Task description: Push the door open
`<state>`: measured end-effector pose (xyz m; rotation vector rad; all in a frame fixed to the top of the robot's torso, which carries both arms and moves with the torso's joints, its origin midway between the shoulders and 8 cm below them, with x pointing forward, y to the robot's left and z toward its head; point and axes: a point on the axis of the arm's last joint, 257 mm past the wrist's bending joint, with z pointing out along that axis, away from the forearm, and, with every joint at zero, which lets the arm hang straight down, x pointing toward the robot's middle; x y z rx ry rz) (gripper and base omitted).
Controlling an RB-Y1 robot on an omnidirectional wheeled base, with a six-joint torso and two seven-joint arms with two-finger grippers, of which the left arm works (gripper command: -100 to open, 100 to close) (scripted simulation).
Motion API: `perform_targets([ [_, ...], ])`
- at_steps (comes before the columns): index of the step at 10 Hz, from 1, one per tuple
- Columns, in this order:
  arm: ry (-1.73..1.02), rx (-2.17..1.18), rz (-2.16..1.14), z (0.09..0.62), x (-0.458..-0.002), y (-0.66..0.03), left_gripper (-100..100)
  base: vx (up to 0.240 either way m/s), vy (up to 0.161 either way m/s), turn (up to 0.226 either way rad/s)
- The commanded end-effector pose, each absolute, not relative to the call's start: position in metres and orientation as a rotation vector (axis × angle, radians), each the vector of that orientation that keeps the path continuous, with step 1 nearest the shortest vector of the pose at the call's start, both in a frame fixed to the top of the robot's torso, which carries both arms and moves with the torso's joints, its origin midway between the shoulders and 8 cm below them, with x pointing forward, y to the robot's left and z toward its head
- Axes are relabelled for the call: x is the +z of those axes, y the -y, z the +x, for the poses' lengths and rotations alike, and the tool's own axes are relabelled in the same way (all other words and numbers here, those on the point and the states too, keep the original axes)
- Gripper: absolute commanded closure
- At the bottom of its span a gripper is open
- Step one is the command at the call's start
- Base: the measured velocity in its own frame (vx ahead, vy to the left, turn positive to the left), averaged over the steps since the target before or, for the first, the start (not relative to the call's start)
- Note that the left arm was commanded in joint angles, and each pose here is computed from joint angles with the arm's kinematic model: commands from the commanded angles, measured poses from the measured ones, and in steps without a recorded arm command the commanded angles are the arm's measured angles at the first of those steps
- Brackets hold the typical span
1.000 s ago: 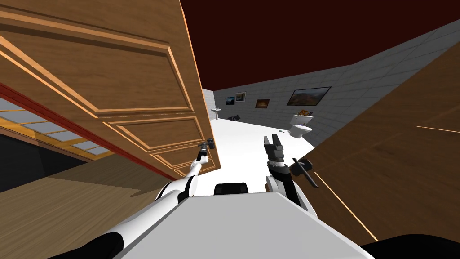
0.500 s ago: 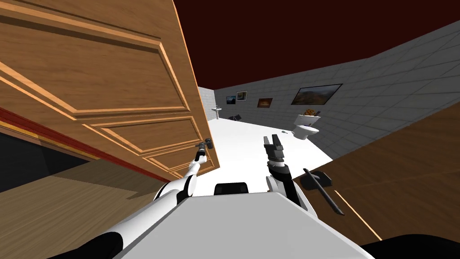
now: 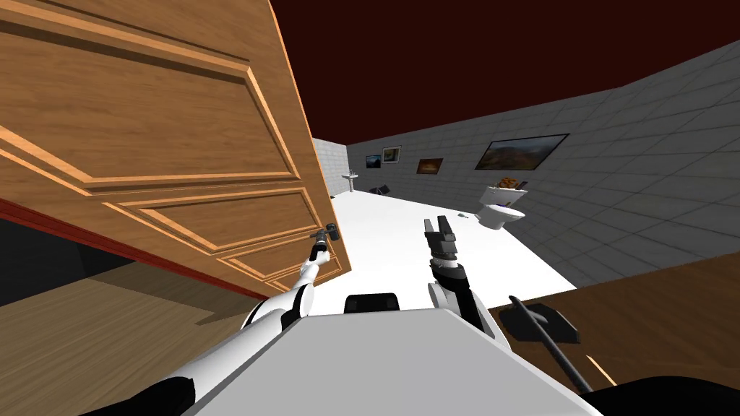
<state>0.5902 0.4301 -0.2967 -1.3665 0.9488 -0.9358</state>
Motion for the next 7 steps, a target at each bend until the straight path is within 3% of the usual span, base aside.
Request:
perform_targets([
  [1, -0.938, -0.936, -1.360, 0.593, -0.293, -0.433, 100, 0.116, -0.033, 0.031],
  [5, -0.907, -0.900, -1.376, 0.583, -0.295, -0.457, 100, 0.120, -0.035, 0.039],
  [7, -0.889, -0.883, -1.384, 0.578, -0.294, -0.469, 100, 0.206, -0.027, 0.048],
])
